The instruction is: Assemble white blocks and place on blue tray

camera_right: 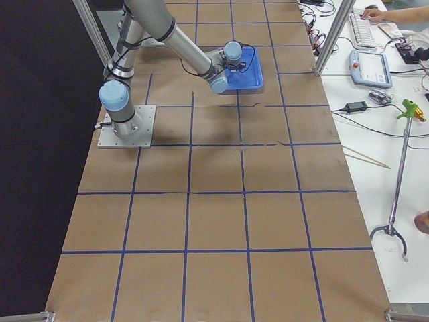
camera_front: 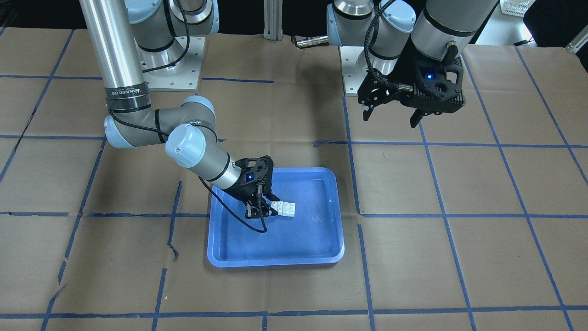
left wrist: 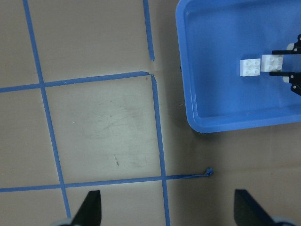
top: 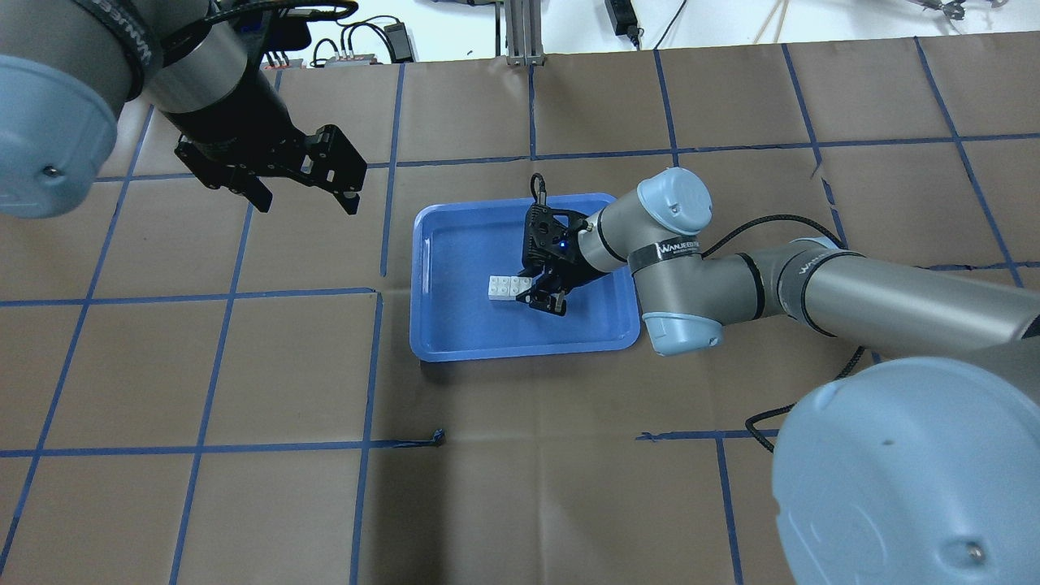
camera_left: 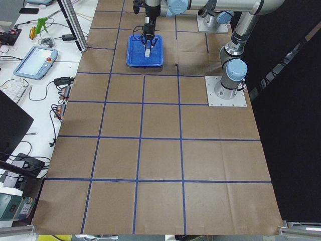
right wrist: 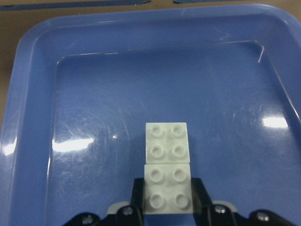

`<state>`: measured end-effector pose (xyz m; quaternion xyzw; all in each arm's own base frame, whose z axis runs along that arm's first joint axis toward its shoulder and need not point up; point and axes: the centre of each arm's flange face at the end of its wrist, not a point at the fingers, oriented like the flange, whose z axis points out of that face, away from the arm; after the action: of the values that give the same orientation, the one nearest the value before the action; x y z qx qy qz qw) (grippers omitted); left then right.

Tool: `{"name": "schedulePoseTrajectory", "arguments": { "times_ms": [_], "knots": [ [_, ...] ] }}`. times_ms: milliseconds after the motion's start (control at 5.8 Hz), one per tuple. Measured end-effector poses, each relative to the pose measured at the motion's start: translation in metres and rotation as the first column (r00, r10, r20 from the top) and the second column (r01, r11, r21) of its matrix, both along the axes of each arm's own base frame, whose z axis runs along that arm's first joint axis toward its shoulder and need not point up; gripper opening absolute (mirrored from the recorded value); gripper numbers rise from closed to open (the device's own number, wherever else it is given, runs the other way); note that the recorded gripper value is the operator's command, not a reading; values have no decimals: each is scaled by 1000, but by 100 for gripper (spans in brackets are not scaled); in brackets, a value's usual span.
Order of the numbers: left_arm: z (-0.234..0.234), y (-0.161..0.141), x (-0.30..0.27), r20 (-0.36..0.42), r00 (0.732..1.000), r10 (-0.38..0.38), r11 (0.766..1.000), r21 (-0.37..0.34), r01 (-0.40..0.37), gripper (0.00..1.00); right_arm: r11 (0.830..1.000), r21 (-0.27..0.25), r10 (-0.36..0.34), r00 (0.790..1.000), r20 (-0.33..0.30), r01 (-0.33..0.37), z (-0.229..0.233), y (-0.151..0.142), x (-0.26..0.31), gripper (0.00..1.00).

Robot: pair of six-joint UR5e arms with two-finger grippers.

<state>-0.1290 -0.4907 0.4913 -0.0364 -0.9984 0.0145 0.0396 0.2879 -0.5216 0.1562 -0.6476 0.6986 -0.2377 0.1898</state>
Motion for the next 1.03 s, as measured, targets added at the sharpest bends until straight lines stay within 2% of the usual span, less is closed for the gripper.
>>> {"name": "schedulePoseTrajectory", "arguments": {
  "times_ms": [1034],
  "knots": [
    [3,-5,13,12,1000,26,999,-25,-26,99,1000,-1,1,1000,1,-1,-1,0,0,27]
  ]
}}
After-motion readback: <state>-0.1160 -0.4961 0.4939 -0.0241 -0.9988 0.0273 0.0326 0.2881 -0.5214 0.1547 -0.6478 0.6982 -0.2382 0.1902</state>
